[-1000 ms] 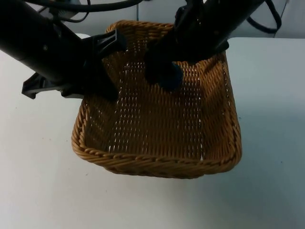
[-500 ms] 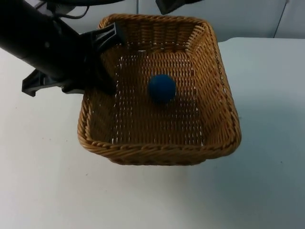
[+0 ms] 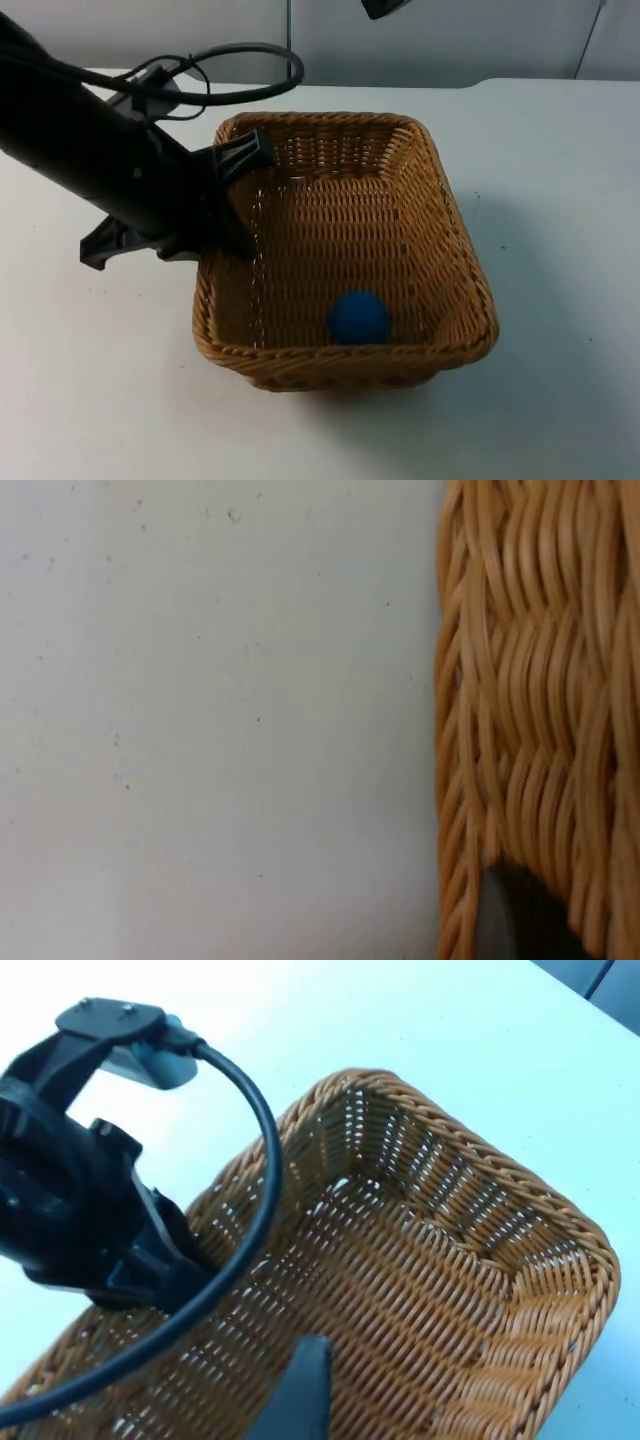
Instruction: Pick up the basket with the left hand and place the ball into the basket with the right hand.
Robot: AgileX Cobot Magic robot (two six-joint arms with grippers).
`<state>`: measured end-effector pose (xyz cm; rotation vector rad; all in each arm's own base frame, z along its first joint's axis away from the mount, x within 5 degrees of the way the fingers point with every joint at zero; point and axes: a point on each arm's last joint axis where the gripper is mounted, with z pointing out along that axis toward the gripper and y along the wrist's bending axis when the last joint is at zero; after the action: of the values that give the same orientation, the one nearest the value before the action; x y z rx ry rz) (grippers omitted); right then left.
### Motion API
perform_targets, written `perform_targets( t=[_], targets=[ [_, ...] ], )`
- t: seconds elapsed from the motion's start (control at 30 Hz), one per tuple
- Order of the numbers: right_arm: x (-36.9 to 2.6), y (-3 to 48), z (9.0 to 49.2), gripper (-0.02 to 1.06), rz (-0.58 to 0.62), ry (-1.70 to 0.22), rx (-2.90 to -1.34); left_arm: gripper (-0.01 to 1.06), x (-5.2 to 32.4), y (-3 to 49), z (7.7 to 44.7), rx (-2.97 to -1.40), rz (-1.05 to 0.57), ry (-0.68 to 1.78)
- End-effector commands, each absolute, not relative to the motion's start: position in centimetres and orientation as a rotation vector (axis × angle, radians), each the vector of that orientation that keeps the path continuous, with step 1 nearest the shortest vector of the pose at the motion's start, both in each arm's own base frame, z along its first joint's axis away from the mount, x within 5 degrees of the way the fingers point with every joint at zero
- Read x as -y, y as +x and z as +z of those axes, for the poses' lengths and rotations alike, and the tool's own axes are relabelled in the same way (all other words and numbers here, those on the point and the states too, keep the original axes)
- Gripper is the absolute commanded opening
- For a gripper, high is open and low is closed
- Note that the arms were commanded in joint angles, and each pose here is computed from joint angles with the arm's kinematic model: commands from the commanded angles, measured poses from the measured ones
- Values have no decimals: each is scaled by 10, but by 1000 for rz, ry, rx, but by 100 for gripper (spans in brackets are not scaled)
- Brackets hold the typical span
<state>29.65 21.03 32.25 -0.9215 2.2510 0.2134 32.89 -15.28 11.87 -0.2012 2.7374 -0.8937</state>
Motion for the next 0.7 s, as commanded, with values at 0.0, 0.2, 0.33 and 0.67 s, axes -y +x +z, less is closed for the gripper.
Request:
perform_targets(
  t=[0.0,0.2,0.33,0.67],
  targets=[
    [-210,294,327,85,208,-934,-2231,0,155,334,119,-2700,-942,-241],
    [-210,294,327,85,208,-934,-2231,0,163,347,109,-2707,-987,-182],
    [-210,294,327,85,208,-934,-2231,0,169,354,105,-2702,-987,-155],
    [-210,294,327,85,208,-934,-2231,0,192,353,82,-2744,-970,-94]
  ],
)
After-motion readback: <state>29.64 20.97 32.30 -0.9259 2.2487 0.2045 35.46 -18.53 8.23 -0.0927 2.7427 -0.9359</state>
